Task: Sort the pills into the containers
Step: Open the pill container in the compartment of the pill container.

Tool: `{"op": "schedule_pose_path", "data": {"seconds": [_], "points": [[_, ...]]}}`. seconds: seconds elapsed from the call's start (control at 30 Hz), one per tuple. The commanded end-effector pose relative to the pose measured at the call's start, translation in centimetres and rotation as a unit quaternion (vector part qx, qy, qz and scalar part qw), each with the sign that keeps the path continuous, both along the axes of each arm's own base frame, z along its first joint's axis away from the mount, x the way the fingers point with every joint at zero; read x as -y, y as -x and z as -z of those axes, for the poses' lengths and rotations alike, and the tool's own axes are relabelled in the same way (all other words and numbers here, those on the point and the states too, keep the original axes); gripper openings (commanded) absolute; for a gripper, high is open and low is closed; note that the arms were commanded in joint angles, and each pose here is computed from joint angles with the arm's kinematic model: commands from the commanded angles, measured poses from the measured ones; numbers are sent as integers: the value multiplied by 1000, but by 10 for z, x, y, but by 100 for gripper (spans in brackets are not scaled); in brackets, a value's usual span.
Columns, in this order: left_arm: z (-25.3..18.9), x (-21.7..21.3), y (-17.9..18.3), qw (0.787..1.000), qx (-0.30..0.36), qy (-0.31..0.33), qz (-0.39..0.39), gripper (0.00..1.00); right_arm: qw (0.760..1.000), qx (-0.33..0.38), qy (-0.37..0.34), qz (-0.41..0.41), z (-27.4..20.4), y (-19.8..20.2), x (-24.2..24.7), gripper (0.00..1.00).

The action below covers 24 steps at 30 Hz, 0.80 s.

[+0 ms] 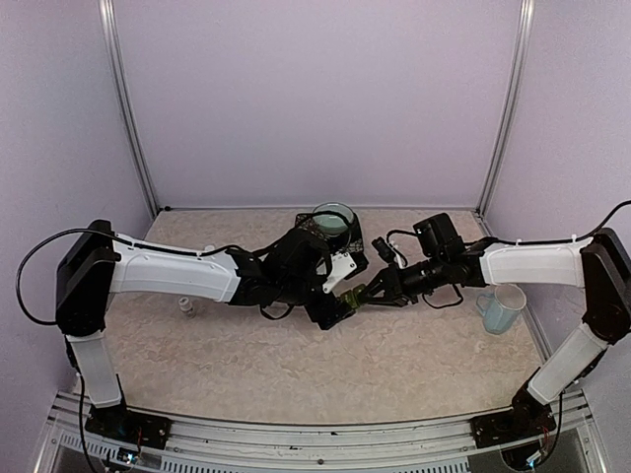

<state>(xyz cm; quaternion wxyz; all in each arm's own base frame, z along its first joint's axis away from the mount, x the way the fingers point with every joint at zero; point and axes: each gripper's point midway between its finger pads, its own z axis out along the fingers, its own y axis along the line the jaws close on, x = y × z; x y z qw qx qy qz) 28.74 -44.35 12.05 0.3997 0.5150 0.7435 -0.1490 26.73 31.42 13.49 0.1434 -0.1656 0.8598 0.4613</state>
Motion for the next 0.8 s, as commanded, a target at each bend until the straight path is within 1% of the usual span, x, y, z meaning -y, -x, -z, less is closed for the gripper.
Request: {"op": "schedule_pose_path", "data": {"seconds": [0.0, 0.37, 0.77], "points": [[-20, -9, -14, 999, 18, 22, -27, 90, 1000, 4, -1, -6, -1, 5, 3, 5], [-26, -12, -18, 999, 14, 36, -33, 90, 1000, 0, 25, -4, 19, 5, 8, 5], [-43, -13, -21, 997, 9, 63, -32, 90, 999, -1, 43, -4, 32, 3, 11, 5]]}}
